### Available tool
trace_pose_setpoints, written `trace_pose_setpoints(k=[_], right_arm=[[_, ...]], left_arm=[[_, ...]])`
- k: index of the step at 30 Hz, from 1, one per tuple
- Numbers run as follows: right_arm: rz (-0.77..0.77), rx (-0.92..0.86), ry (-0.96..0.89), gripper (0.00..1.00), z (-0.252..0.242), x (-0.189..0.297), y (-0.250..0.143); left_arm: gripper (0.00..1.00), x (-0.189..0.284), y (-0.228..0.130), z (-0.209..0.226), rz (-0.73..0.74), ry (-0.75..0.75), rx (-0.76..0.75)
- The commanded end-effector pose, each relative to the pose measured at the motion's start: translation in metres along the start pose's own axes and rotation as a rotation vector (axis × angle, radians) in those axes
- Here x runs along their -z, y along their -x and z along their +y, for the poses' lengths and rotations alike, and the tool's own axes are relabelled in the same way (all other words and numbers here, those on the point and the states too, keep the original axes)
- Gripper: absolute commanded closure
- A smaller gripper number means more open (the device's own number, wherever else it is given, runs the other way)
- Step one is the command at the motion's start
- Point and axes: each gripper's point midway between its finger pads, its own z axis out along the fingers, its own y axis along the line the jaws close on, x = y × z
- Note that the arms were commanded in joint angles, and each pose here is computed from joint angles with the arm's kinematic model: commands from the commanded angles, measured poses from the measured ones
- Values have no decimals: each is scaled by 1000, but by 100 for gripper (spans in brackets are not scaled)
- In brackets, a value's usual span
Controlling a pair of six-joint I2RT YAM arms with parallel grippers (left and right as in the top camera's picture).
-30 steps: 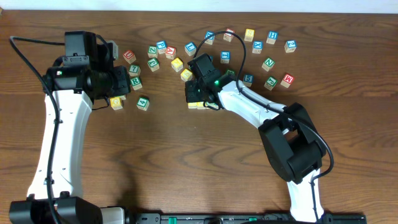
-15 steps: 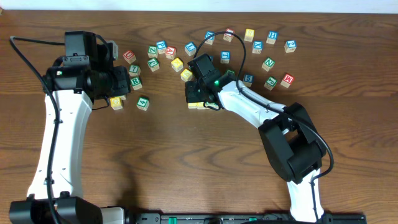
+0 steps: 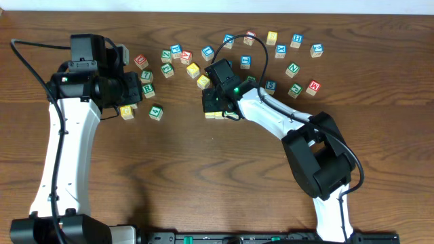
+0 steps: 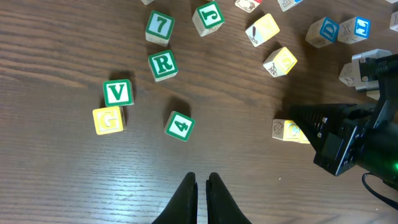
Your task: Spell out CORL
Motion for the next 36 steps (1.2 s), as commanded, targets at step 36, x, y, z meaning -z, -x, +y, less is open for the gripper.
trace_pose_setpoints(k=[36], right_arm=[[21,130,217,92,50,-1,-3]], left_arm=[[92,-2,-1,8,2,46,10]])
